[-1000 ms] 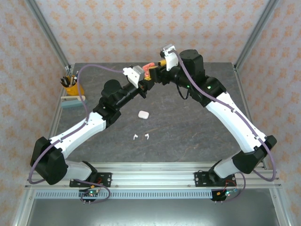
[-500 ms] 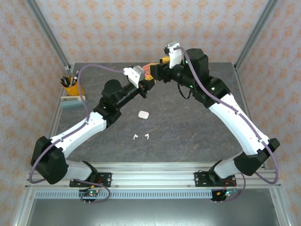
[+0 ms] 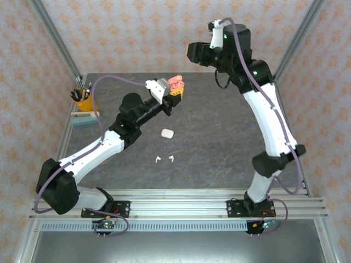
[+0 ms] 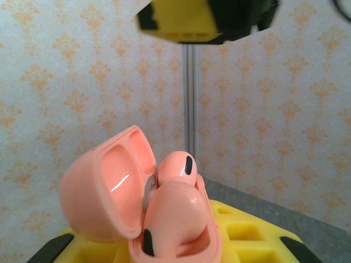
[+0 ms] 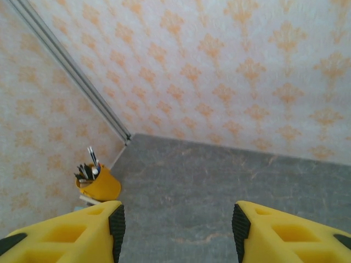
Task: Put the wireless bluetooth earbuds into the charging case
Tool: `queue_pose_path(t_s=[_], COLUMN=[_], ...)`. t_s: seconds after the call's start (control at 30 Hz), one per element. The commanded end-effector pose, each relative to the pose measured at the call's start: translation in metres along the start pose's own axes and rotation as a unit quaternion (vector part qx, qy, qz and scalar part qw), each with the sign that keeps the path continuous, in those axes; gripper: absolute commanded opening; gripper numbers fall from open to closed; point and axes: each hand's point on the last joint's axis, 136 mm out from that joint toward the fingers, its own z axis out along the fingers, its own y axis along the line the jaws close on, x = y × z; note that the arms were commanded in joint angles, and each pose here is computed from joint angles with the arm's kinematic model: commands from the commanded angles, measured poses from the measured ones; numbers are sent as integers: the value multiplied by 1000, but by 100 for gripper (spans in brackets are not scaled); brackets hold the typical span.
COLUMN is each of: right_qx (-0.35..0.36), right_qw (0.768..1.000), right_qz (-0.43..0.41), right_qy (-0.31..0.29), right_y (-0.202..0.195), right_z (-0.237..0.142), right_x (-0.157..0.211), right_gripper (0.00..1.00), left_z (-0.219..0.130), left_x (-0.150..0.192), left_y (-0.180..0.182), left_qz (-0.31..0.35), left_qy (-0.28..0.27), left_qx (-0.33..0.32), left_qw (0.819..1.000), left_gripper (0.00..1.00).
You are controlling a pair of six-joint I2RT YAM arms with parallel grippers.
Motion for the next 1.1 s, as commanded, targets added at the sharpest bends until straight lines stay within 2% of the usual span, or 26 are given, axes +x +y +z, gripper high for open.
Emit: queue_pose_path(t_s=[0.0, 0.3, 0.6, 0.67, 0.83, 0.93, 1.07], right_qx=[3, -35, -70, -70, -31, 25, 95], right_qw=[993, 979, 968, 966, 979, 985, 981], right_qz=[35, 58, 44, 41, 45, 71, 120], right_qy=[112, 190, 235, 244, 195, 153, 117], right_y=[-8, -4, 8, 7, -6, -31, -71], right_z=[16, 48, 22, 12, -16, -26, -28], right_x=[49, 91, 123, 131, 124, 114, 116], right_gripper=[54, 48, 43, 39, 37, 41, 44], left_z=[1, 9, 16, 17, 20, 21, 23], left_x=[9, 23, 25, 26, 28, 31, 39], left_y=[-9, -12, 4, 8, 13, 13, 15], left_qz=[17, 14, 13, 15, 13, 7, -7], left_qy=[16, 36, 30, 31, 33, 35, 45], left_qx=[30, 45, 4, -4, -10, -9, -11], left_qw=[999, 998, 999, 999, 999, 999, 999], left_gripper=[0, 0, 0, 0, 0, 0, 0])
